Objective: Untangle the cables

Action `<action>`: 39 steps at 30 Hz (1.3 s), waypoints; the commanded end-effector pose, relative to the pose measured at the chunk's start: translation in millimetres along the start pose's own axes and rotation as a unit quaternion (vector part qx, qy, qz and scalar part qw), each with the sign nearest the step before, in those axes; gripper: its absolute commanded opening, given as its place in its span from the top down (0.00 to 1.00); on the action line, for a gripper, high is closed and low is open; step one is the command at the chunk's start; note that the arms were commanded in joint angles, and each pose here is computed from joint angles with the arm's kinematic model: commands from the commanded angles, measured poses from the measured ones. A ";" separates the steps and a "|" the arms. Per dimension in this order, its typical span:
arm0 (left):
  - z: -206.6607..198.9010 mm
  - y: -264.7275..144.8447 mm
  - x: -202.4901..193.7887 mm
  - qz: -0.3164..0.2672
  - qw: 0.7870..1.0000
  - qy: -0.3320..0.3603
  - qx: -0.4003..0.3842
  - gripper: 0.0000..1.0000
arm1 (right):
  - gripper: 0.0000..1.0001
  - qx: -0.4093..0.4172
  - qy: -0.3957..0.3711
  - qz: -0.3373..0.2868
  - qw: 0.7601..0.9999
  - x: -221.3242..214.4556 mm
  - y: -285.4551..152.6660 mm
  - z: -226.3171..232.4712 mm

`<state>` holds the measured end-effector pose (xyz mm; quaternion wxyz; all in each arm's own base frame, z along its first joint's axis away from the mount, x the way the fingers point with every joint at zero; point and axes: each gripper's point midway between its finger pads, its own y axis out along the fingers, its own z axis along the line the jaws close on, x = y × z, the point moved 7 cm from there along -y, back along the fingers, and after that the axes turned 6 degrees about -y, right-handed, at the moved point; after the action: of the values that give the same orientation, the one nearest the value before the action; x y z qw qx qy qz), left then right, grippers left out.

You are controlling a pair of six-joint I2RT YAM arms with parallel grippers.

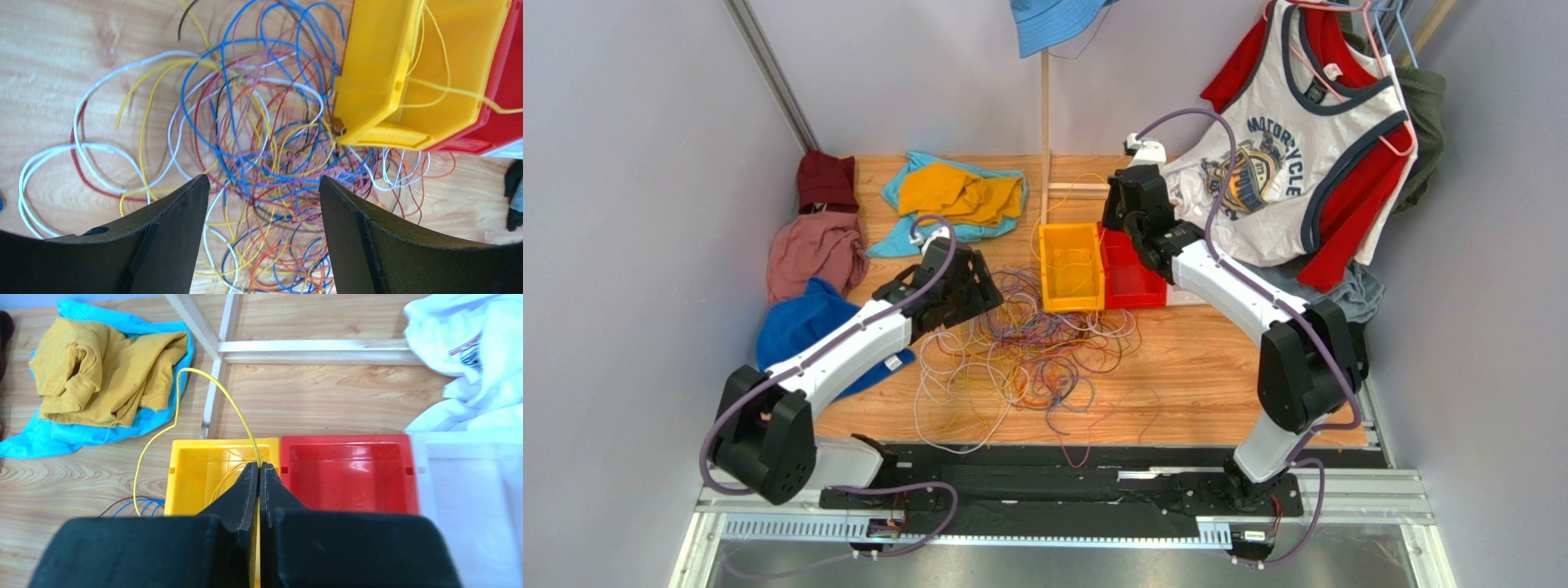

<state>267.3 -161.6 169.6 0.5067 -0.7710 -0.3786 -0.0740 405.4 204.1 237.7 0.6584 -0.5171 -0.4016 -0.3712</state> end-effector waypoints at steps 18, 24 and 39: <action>36.6 -41.7 -26.3 -0.016 0.998 -0.048 -0.034 0.26 | 1.00 -0.145 -0.069 -0.038 0.986 -22.7 -49.8 -29.4; 36.0 -39.8 -27.7 -0.013 0.998 -0.052 -0.038 0.27 | 1.00 -0.149 -0.066 -0.066 0.984 -3.4 -72.2 -32.2; 37.3 -40.1 -32.2 -0.005 0.997 -0.058 -0.047 0.28 | 1.00 -0.119 -0.090 -0.071 0.986 -3.4 -54.7 -0.8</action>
<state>208.4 -136.2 158.3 0.4683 -0.7865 -0.3998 -0.0485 334.3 173.9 250.5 0.5298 -0.6058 -0.4340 -0.4048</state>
